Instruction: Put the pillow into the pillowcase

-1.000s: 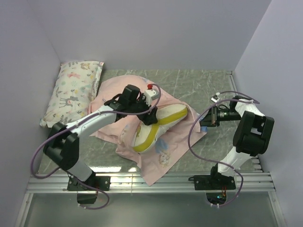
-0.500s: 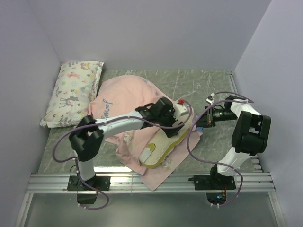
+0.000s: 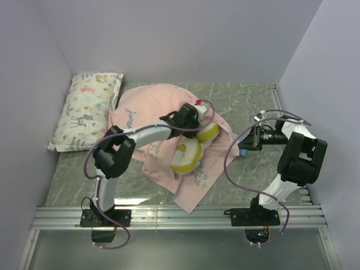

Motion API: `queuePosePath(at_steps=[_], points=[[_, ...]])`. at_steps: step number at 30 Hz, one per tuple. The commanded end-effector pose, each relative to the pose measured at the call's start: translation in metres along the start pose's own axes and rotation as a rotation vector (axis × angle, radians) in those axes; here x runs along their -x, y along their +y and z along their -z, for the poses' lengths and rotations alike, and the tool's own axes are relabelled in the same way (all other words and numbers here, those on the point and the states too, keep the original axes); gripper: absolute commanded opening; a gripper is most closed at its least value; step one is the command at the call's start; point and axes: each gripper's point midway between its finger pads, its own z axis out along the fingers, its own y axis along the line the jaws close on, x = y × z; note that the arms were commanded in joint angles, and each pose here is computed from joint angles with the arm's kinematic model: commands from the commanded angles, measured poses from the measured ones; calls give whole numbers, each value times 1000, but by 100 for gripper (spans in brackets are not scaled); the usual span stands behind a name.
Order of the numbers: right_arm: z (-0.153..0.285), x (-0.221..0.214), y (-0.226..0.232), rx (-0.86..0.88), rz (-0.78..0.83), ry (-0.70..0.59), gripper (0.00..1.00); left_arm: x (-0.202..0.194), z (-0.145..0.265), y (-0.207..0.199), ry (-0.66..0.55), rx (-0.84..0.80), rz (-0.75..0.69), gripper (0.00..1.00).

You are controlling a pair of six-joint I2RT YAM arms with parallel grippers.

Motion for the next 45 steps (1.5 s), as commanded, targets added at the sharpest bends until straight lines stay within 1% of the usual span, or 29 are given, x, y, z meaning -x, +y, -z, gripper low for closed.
queuePosePath(at_steps=[1,6,7,9,11,13,15,16,17,18,19,21,23,25,29,30,31,32,33,34,35,36,37,38,39,40,42,44,45], points=[[20,17,0,-59,-44,-49,0,-42,20,147,110,375,110,0],[25,54,-25,-180,-44,-118,0,-42,25,121,123,203,175,0],[29,67,-29,-217,-30,-144,0,-33,29,102,98,75,221,0],[34,75,-45,-314,-31,-140,0,-21,38,89,64,-63,288,0],[35,86,-49,-341,-18,-149,1,-2,51,63,25,-194,281,0],[30,88,-43,-343,-13,-129,17,-1,58,43,49,-283,268,4],[28,88,-33,-340,0,-135,40,3,62,25,67,-331,225,22],[25,86,-31,-354,4,-133,51,2,64,21,71,-331,189,40],[28,86,-22,-369,28,-145,65,-4,64,14,77,-337,167,46],[29,85,-19,-382,36,-150,66,-5,66,13,69,-335,141,52],[30,82,-19,-408,40,-148,78,-2,70,11,55,-325,127,61],[35,80,-10,-427,63,-166,85,0,79,6,53,-349,105,65],[29,75,-6,-433,86,-145,85,9,92,2,38,-384,90,68],[18,73,-6,-428,112,-115,85,28,116,-2,-33,-445,71,71],[-28,73,-5,-414,188,-14,86,68,136,40,-153,-378,122,73],[-37,75,-7,-414,192,-3,86,68,136,49,-138,-347,109,73],[-48,81,-13,-409,183,4,86,65,122,67,-107,-272,119,74],[-55,82,-14,-397,175,15,86,83,123,79,-143,-232,71,74],[-66,81,-13,-387,172,34,86,81,109,87,-127,-207,55,75],[-74,80,-18,-372,135,51,86,83,102,98,-118,-156,45,80],[-80,77,-16,-345,118,63,84,103,102,106,-158,-135,26,80],[-86,73,-14,-318,100,75,82,99,83,112,-141,-130,9,81],[-91,69,-19,-309,83,79,81,119,81,119,-196,-110,-9,81],[-95,67,-19,-300,55,79,79,124,73,129,-208,-73,-11,84],[-98,61,-19,-281,25,86,78,116,48,135,-182,-62,-15,87],[-102,62,-20,-264,21,80,78,133,46,142,-218,-43,-26,88],[-105,58,-21,-243,-4,85,77,123,12,145,-187,-55,-45,88],[-108,57,-23,-227,-5,87,75,135,1,145,-230,-74,-55,87],[-109,56,-24,-224,-15,90,73,129,-12,141,-222,-99,-62,86]])
